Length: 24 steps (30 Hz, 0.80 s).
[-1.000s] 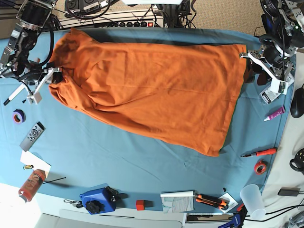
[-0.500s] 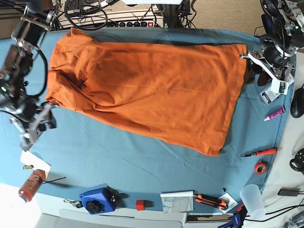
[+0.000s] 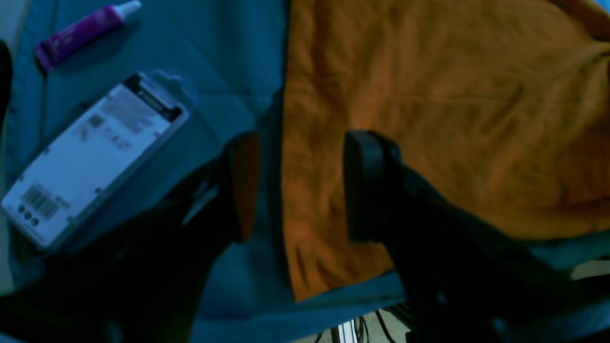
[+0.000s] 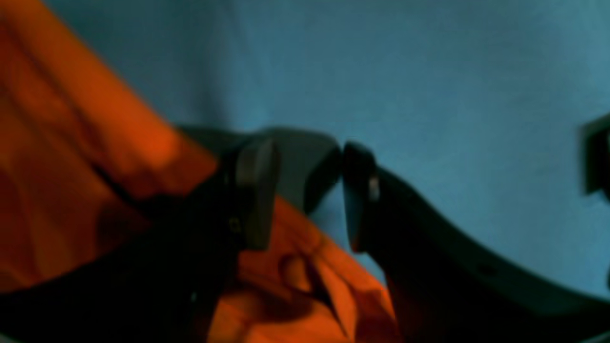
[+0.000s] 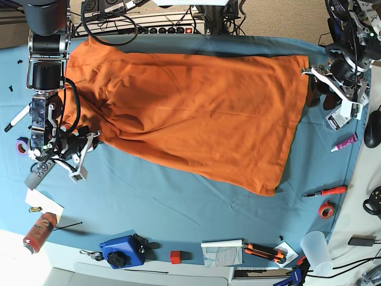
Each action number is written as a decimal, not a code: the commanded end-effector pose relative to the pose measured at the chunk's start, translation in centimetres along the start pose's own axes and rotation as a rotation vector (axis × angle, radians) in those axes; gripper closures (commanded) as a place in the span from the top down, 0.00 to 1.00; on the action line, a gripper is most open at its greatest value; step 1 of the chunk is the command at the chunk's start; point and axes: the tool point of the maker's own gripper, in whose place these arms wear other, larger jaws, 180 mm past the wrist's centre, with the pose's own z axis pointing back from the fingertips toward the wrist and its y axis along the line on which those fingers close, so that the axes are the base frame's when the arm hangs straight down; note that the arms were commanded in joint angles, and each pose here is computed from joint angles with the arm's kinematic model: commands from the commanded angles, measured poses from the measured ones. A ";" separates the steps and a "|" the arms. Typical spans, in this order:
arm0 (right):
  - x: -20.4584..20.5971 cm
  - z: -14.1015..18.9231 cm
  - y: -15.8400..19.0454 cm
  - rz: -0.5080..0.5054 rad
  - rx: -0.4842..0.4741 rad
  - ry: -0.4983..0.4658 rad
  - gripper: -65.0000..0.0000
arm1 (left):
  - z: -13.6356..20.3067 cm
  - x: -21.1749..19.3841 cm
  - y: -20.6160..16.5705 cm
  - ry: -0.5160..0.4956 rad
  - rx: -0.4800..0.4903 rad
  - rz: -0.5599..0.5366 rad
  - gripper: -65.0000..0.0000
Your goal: Layout the t-shirt on the table in an organized manner, then fold the t-shirt properly
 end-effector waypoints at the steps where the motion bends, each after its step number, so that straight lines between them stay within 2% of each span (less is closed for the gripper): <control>1: -0.2 0.6 -0.5 0.010 -0.006 0.027 0.37 | 0.3 1.2 -0.1 -0.043 -0.003 -0.017 0.46; 7: 0.0 1.2 -1.2 -0.002 -0.021 0.014 0.37 | 0.3 1.2 -0.1 -0.043 -0.003 -0.017 0.46; 10: 1.1 2.7 -2.0 -0.006 -0.058 -0.028 0.37 | 0.3 1.2 -0.1 -0.043 -0.003 -0.017 0.46; 13: 0.7 4.5 -2.8 0.011 -0.107 0.024 0.37 | 0.3 1.2 -0.1 -0.042 -0.003 -0.017 0.46; 16: 1.3 5.6 -3.2 0.037 -0.136 -0.002 0.37 | 0.3 1.2 -0.1 -0.044 -0.003 -0.017 0.46; 21: 1.7 6.0 -2.7 0.034 -0.097 -0.037 0.37 | 0.3 1.2 -0.1 -0.043 -0.003 -0.017 0.46; 24: 0.9 5.5 -2.2 0.038 -0.077 -0.024 0.37 | 0.3 1.2 -0.1 -0.042 -0.002 -0.017 0.46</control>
